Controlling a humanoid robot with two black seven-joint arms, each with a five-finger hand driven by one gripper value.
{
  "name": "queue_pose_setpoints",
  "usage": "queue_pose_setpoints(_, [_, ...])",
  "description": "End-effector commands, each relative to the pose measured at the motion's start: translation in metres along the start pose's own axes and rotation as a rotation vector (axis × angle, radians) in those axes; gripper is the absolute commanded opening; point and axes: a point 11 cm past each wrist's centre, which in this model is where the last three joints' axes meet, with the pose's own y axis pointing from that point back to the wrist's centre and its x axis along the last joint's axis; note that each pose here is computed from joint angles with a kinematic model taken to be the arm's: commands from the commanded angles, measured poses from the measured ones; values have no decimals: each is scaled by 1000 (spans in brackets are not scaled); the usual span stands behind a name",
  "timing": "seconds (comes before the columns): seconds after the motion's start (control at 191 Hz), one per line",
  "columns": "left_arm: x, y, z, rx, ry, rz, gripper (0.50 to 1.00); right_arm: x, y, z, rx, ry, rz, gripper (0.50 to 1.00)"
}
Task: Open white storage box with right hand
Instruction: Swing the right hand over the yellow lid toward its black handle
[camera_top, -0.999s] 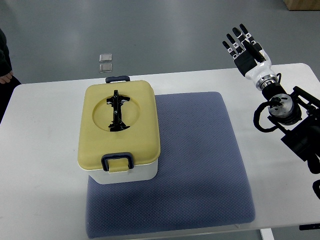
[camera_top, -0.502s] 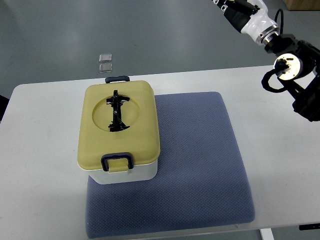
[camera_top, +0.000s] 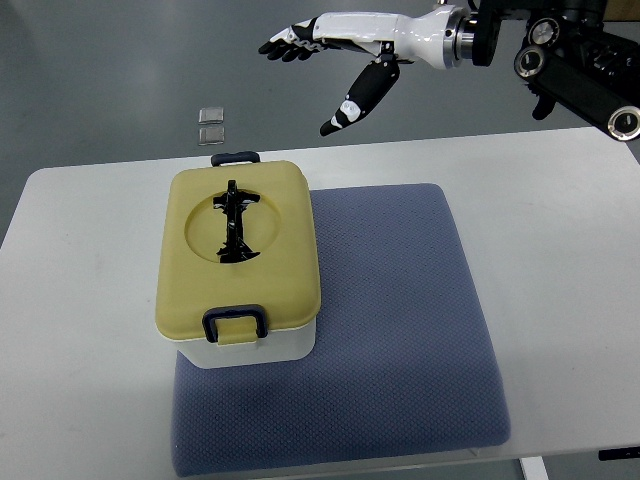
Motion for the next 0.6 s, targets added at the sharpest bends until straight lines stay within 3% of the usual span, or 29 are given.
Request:
queue_pose_setpoints(0.0, [0, 0, 0, 0, 0, 0, 1000, -24, -9, -8, 12, 135, -82, 930])
queue_pose_setpoints(0.596, [-1, 0, 0, 0, 0, -5, 1000, -63, -47, -22, 119, 231, 67, 930])
